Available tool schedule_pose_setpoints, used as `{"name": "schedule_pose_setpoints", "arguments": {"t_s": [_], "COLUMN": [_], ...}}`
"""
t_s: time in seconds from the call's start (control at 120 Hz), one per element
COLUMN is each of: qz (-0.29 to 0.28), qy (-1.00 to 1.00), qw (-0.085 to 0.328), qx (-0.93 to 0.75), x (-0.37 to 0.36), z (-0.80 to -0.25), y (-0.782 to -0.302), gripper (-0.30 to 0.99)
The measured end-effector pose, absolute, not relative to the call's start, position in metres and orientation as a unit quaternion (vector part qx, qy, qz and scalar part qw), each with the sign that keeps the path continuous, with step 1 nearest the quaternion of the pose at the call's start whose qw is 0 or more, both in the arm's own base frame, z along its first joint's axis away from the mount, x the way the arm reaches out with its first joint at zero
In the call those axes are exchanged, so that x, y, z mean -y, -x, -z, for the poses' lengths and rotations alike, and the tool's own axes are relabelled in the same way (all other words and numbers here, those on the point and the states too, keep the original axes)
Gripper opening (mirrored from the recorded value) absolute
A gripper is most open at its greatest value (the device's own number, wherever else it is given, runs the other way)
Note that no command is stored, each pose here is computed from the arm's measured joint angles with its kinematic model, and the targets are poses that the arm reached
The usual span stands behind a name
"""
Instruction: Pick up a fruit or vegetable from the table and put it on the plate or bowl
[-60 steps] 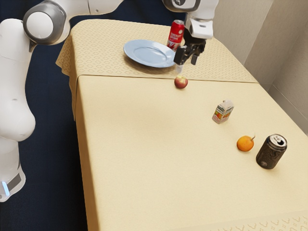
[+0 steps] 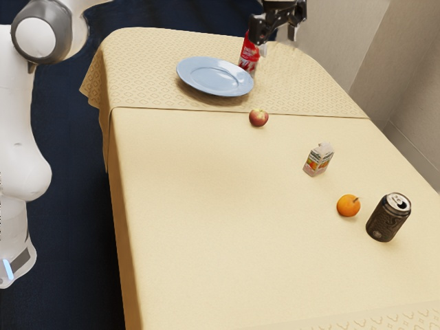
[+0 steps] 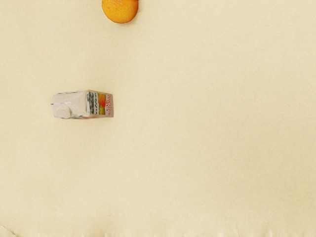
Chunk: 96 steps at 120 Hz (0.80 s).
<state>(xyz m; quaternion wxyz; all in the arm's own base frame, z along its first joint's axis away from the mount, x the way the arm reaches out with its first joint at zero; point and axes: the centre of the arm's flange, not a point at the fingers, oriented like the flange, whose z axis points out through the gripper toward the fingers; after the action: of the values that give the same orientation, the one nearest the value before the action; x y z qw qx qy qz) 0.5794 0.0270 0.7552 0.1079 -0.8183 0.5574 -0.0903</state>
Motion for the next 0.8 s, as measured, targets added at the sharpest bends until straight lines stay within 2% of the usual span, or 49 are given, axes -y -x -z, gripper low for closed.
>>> {"name": "schedule_pose_setpoints", "arguments": {"t_s": [0.042,0.075,0.108,0.158,0.225,0.325,0.425,0.55,0.625,0.8], "qz": [0.118,0.137,0.151,0.164,0.122,0.061,0.080,0.119,0.147,0.214], "qy": [0.818,0.807,0.792,0.772,0.770,0.777,0.775,0.765,0.763,0.756], "qw": [0.187,0.211,0.202,0.145,0.092,0.026,-0.056,-0.122,-0.129,-0.100], "qx": [-0.531,-0.534,-0.556,-0.597,-0.620,-0.626,-0.625,-0.620,-0.617,-0.610], "x": [-0.010,0.020,0.051,0.079,0.091,0.080,0.049,0.046,0.052,0.079], "z": [-0.837,-0.875,-0.889,-0.883,-0.832,-0.716,-0.626,-0.550,-0.527,-0.523], "y": [-0.525,-0.490,-0.472,-0.465,-0.491,-0.544,-0.583,-0.627,-0.645,-0.672], "gripper": [0.69,0.69,0.69,0.69,0.69,0.69,0.69,0.69,0.69,0.69]}}
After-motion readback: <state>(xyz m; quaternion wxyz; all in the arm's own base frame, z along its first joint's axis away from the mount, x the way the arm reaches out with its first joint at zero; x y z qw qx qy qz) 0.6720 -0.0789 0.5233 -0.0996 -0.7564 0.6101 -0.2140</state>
